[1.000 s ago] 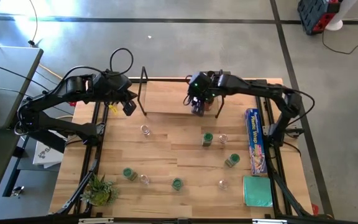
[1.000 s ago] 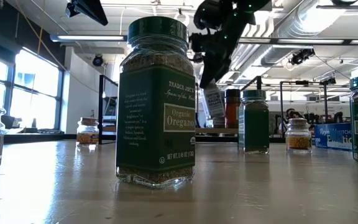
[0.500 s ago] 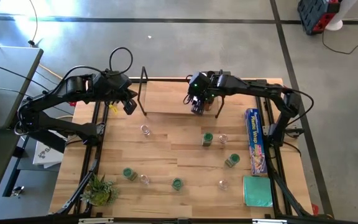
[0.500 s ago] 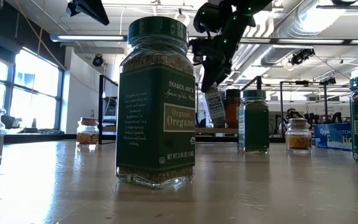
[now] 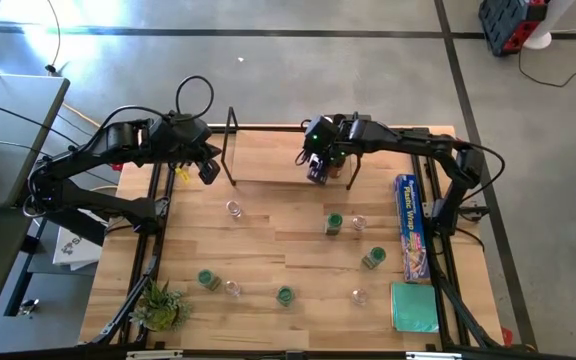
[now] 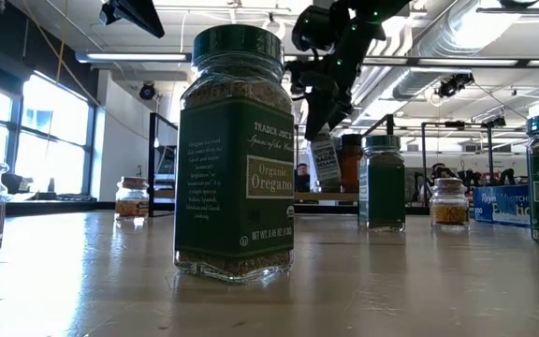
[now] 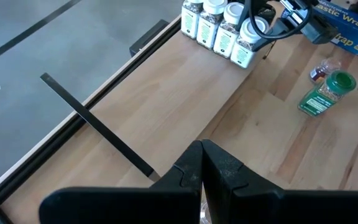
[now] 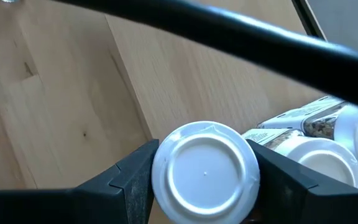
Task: Shelf spices
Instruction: Put the white seasoning bottle on the shelf aligned with the other white seasoning bottles
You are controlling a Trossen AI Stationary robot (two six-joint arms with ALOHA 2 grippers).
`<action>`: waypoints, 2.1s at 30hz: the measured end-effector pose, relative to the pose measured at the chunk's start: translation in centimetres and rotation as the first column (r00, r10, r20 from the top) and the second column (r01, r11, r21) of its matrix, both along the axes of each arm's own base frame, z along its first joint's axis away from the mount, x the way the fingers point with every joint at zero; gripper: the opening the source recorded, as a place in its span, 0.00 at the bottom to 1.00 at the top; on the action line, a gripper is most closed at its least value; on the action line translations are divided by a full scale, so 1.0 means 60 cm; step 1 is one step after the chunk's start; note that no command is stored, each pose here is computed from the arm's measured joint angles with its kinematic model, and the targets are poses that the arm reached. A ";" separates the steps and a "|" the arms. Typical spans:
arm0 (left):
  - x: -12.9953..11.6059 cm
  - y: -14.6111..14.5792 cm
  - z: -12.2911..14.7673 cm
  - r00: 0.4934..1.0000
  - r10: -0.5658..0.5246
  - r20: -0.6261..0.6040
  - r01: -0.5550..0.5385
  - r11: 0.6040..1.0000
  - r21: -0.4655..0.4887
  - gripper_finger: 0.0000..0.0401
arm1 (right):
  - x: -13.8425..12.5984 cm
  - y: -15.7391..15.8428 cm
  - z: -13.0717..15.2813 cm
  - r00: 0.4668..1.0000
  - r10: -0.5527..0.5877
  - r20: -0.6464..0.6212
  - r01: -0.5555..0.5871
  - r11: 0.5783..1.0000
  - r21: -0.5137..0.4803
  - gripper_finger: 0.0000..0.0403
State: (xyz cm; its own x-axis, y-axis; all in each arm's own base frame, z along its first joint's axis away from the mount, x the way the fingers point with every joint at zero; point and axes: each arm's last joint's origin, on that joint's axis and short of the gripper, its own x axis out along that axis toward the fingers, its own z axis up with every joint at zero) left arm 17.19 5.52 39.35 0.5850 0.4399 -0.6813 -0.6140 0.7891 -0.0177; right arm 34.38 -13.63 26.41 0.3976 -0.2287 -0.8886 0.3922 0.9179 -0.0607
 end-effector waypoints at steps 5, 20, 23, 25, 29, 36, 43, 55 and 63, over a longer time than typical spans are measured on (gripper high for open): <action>0.000 0.000 0.000 1.000 0.000 0.000 0.000 1.000 0.000 0.00 | -0.003 0.001 -0.001 1.000 -0.002 -0.018 0.002 1.000 0.008 0.54; 0.000 0.000 0.000 1.000 0.000 0.001 0.000 1.000 -0.001 0.00 | -0.009 0.003 -0.004 0.999 0.001 -0.054 0.000 1.000 0.031 0.57; 0.000 0.000 0.000 1.000 0.000 0.001 0.000 1.000 -0.001 0.00 | -0.011 0.004 -0.004 0.998 0.006 -0.063 -0.003 0.999 0.040 0.61; 0.000 0.000 0.000 1.000 0.000 0.001 0.000 1.000 -0.001 0.00 | -0.011 0.003 -0.004 0.998 0.004 -0.060 -0.001 0.999 0.050 0.63; 0.000 0.000 0.000 1.000 -0.001 0.001 0.001 1.000 0.000 0.00 | -0.012 0.001 -0.002 0.998 -0.023 -0.055 0.025 0.999 0.047 0.64; 0.000 0.000 0.000 1.000 -0.001 0.001 0.001 1.000 -0.001 0.00 | -0.021 0.002 0.016 0.996 -0.082 -0.030 0.083 0.997 0.004 0.64; 0.002 0.000 0.002 1.000 -0.006 0.017 0.006 1.000 -0.002 0.00 | -0.032 0.003 0.041 0.988 -0.153 0.024 0.154 0.988 -0.031 0.64; 0.003 -0.001 0.002 0.999 -0.022 0.027 0.022 1.000 -0.014 0.00 | -0.076 0.023 0.120 0.968 -0.164 0.188 0.181 0.980 -0.079 0.64; 0.034 0.008 -0.012 1.000 -0.016 -0.005 0.016 1.000 -0.026 0.00 | -0.144 0.051 0.200 0.907 -0.207 0.366 0.246 0.967 -0.063 0.64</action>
